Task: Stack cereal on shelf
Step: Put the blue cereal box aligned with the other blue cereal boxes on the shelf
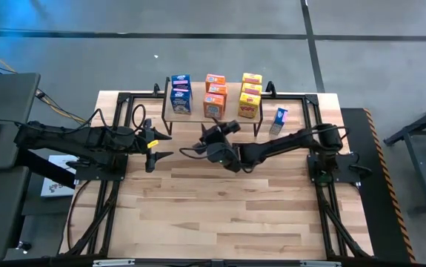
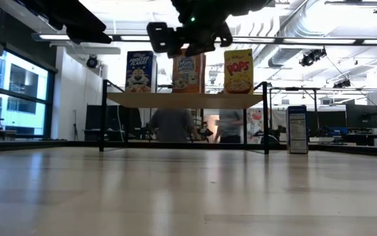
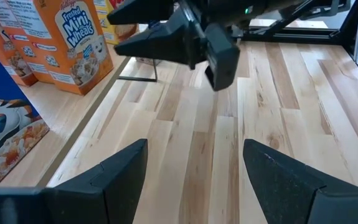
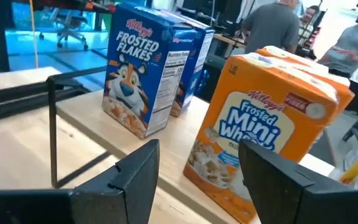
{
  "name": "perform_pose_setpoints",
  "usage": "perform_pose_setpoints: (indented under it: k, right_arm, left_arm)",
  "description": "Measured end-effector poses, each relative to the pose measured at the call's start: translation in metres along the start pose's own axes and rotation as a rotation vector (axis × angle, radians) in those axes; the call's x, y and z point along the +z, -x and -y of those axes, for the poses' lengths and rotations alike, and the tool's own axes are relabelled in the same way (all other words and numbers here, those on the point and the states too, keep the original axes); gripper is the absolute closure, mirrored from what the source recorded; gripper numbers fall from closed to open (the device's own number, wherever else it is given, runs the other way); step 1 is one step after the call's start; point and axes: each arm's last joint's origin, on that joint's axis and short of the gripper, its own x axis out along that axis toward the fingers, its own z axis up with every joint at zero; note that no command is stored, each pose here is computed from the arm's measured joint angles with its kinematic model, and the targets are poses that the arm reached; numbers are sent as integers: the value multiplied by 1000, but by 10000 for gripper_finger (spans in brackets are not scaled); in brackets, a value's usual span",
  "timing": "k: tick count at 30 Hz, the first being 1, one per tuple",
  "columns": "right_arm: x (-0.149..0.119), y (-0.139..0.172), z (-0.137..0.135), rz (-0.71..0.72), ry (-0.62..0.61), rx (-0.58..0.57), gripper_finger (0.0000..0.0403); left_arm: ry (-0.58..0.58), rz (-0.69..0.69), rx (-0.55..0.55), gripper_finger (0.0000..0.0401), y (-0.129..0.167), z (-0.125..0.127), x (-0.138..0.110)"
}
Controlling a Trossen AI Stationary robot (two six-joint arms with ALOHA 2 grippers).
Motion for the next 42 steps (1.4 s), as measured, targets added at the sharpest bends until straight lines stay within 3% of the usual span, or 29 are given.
perform_pose_setpoints:
  k: [7,11,27,37,42]
  right_arm:
    - [9,14,17,-64,32,55,189]
    - [9,25,36,-94,-12,51,189]
    - [-45,80,115,-107,-258,88,189]
    - [-86,88,150,-140,-455,60,189]
    - [-91,89,157,-120,-442,24,189]
  left_arm:
    - [0,0,0,144,0,0,0]
    - [0,0,0,144,0,0,0]
    - [0,1,0,144,0,0,0]
    - [0,1,0,144,0,0,0]
    - [0,-1,0,144,0,0,0]
